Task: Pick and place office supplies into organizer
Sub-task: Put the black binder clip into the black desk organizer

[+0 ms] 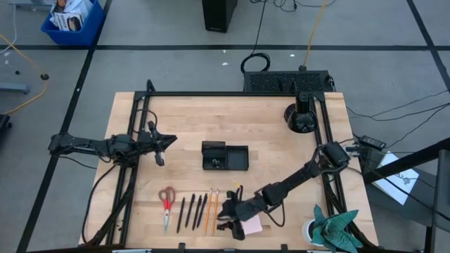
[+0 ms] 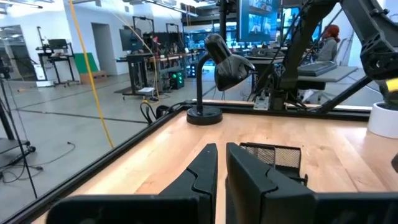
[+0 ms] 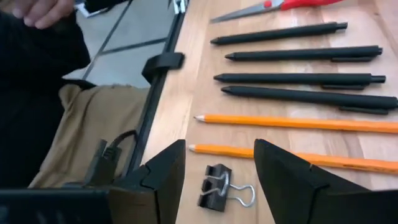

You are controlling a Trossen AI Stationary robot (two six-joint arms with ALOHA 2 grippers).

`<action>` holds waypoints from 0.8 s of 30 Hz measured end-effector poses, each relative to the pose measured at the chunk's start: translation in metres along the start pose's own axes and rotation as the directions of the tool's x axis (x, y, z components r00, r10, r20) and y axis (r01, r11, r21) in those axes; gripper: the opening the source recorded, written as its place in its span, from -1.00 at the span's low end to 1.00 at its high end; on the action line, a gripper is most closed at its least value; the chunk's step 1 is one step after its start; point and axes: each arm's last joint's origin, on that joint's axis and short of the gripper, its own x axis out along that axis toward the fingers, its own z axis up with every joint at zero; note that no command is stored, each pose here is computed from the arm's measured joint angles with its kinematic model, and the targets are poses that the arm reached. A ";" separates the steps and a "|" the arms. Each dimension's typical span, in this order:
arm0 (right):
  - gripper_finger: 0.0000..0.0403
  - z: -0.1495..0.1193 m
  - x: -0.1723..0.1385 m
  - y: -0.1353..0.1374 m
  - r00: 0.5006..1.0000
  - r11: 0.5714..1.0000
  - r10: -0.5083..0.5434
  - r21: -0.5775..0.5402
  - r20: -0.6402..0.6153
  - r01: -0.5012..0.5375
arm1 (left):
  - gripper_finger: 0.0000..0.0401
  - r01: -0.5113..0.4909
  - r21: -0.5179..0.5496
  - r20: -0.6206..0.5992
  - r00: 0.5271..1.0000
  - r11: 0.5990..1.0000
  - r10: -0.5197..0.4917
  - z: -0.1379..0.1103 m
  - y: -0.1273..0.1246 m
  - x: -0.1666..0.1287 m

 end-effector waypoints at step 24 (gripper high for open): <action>-0.16 -0.030 0.020 0.001 0.997 0.995 -0.080 0.055 -0.001 0.080 | -0.79 -0.002 -0.010 -0.028 1.000 1.000 0.002 -0.003 0.000 0.000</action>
